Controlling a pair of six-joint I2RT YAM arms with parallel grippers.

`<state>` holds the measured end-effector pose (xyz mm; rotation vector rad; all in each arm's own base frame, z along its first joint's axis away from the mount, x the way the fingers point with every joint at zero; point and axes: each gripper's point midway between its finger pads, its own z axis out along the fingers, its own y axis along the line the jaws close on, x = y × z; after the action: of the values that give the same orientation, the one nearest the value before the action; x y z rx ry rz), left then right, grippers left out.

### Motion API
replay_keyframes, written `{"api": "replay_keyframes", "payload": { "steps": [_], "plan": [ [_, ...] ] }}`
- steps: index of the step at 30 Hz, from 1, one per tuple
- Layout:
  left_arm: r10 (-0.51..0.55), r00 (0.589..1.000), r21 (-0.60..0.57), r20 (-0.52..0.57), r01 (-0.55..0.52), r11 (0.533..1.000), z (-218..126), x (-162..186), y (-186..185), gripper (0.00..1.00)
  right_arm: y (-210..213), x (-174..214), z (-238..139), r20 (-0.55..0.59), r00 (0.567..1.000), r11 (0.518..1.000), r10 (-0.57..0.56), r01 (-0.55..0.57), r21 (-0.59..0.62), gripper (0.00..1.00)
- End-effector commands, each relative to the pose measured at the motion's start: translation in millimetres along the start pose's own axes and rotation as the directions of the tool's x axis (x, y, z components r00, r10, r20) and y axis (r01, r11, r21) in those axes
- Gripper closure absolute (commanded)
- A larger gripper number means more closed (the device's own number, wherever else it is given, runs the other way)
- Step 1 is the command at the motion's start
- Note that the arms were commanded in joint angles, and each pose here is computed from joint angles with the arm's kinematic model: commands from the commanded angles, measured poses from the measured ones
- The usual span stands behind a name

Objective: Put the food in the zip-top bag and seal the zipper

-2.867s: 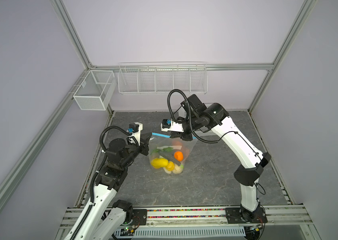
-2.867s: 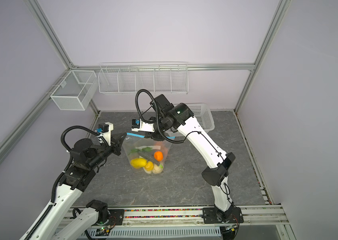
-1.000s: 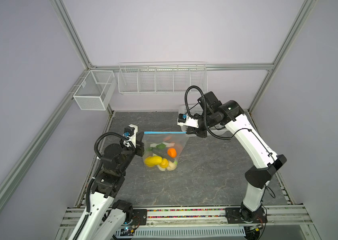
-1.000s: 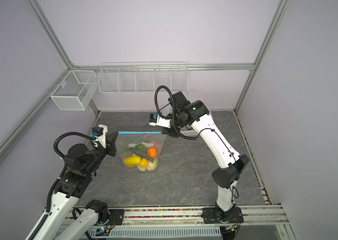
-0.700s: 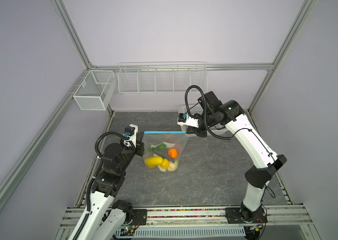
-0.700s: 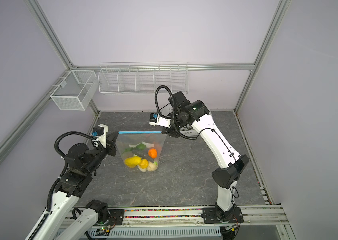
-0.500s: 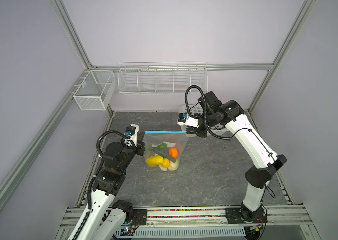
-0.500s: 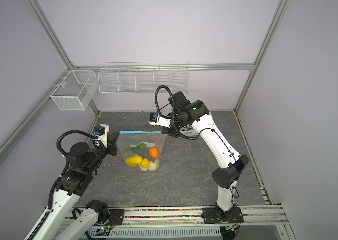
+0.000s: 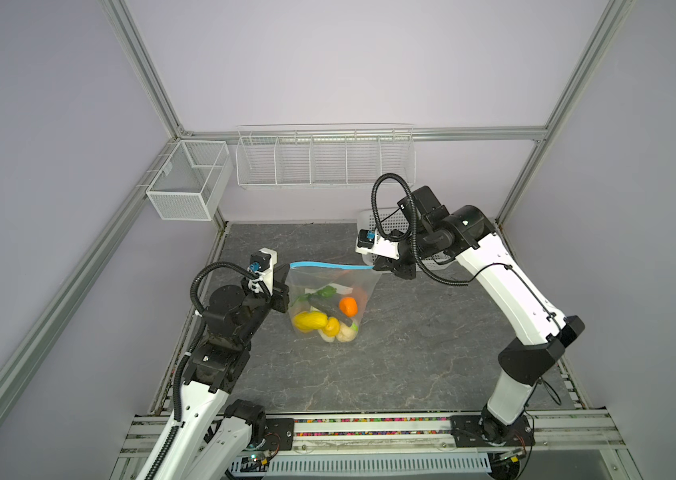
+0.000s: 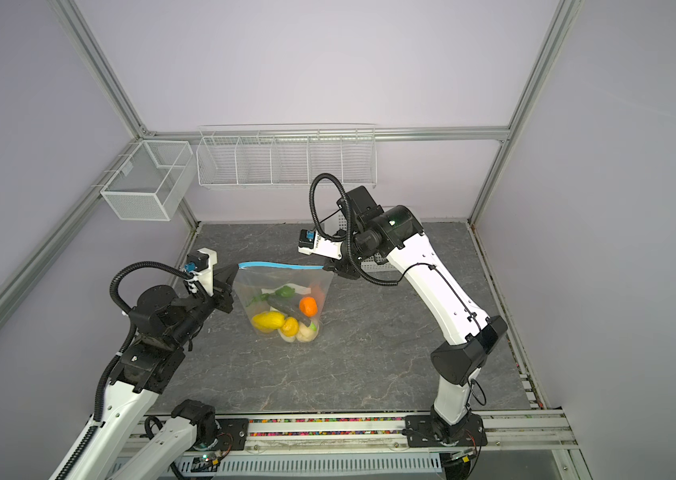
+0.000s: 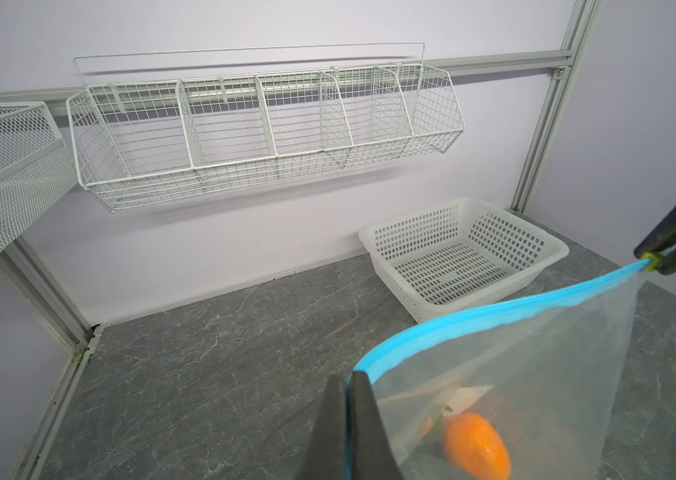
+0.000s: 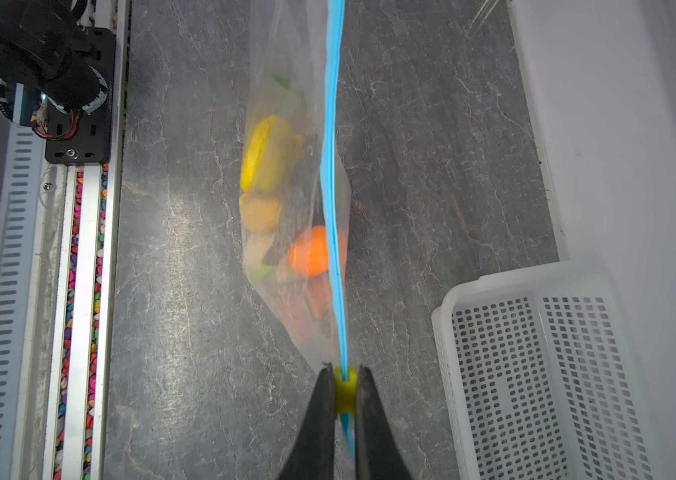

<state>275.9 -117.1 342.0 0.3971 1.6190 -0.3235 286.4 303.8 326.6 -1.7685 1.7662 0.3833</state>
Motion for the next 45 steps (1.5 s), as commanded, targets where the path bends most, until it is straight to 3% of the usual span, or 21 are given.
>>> {"api": "replay_keyframes", "payload": {
  "steps": [1, 8, 16, 20, 28, 35, 45],
  "plan": [
    [-0.012, 0.998, 0.022, 0.057, 0.011, 1.0, -14.9, -28.6, -3.9, 1.0, 5.5, -19.3, -13.1, 0.06, 0.998, 0.999, -0.014, 0.012, 0.041, 0.94],
    [-0.034, 0.997, 0.028, 0.062, 0.032, 0.999, -39.1, -33.2, -7.8, 1.0, 9.2, -23.8, -22.2, 0.064, 0.998, 0.993, 0.012, -0.019, 0.113, 0.94],
    [-0.068, 0.995, 0.012, 0.069, 0.067, 0.998, -72.5, -26.2, -9.1, 1.0, 43.0, -42.6, -32.2, 0.13, 0.991, 0.99, 0.03, -0.048, 0.134, 0.94],
    [-0.107, 0.994, 0.026, 0.001, 0.107, 0.994, -85.6, -20.7, -14.6, 1.0, 63.2, -38.5, -28.5, 0.117, 0.992, 0.988, 0.045, -0.061, 0.139, 0.94],
    [-0.19, 0.981, -0.07, -0.037, 0.187, 0.98, -121.2, -6.7, -3.7, 1.0, 98.3, -28.7, -18.2, 0.12, 0.99, 0.991, 0.068, -0.081, 0.107, 0.94],
    [-0.386, 0.917, -0.237, -0.099, 0.355, 0.904, -80.1, 46.7, 20.6, 1.0, 58.6, -22.0, 11.2, 0.169, 0.977, 0.981, 0.132, -0.153, 0.117, 0.94],
    [-0.392, 0.884, -0.375, -0.254, 0.284, 0.882, 6.4, 100.9, 53.8, 1.0, -3.2, -4.3, 64.8, 0.164, 0.964, 0.973, 0.209, -0.221, 0.062, 0.94]
  ]
}}
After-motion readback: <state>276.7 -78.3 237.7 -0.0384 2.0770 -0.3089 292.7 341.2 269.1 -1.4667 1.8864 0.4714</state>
